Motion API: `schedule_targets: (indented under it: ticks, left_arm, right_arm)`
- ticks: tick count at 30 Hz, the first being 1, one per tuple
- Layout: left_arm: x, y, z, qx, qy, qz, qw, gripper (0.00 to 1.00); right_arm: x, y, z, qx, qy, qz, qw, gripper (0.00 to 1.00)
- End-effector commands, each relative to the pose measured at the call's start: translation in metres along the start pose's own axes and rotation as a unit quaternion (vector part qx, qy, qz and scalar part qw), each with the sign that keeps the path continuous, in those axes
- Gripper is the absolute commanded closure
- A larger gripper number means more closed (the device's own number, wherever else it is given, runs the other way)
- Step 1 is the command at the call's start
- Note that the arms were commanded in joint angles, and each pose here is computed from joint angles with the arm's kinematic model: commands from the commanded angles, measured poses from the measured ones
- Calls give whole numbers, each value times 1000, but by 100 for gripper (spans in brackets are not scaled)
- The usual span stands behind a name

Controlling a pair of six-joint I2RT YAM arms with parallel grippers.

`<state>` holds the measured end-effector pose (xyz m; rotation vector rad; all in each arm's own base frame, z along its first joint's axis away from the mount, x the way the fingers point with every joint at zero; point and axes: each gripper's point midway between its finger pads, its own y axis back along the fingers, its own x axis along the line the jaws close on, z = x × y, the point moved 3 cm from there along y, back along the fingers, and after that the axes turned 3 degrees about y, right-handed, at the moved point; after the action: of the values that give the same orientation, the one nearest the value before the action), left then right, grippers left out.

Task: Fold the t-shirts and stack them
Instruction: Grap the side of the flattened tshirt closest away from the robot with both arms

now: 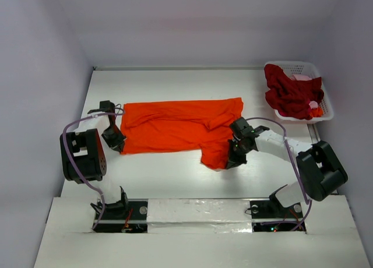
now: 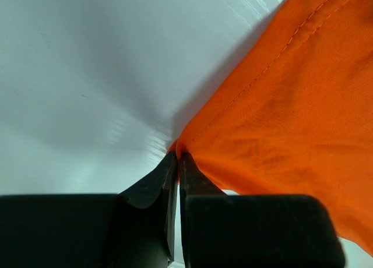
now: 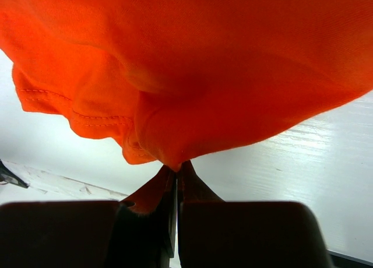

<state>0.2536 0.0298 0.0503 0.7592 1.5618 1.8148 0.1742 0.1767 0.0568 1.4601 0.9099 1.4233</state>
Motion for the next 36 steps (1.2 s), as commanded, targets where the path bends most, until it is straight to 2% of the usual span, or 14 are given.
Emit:
schedule_targets:
  ticks: [1,6,20,27,36]
  left_arm:
    - [-3,15,12,-17,1,-9,1000,100]
    - [-9,25,22,-29,1,-20,999,100]
    - [-21,39,42,-45,2,-47,998,100]
    - [-27,46,49,-51,3,-56,997,100]
    - [-31,54,57,-59,6,-63,996,100]
  right_arm:
    - [14,16,17,-44,8,9,999,100]
    - [18,28,27,-72,2,0,997,100]
    - [27,52,45,-102,-30,4,994,100]
    - [27,83,62,-152,-54,-3,987,100]
    - [11,87,81,-154,-71,-21,985,100]
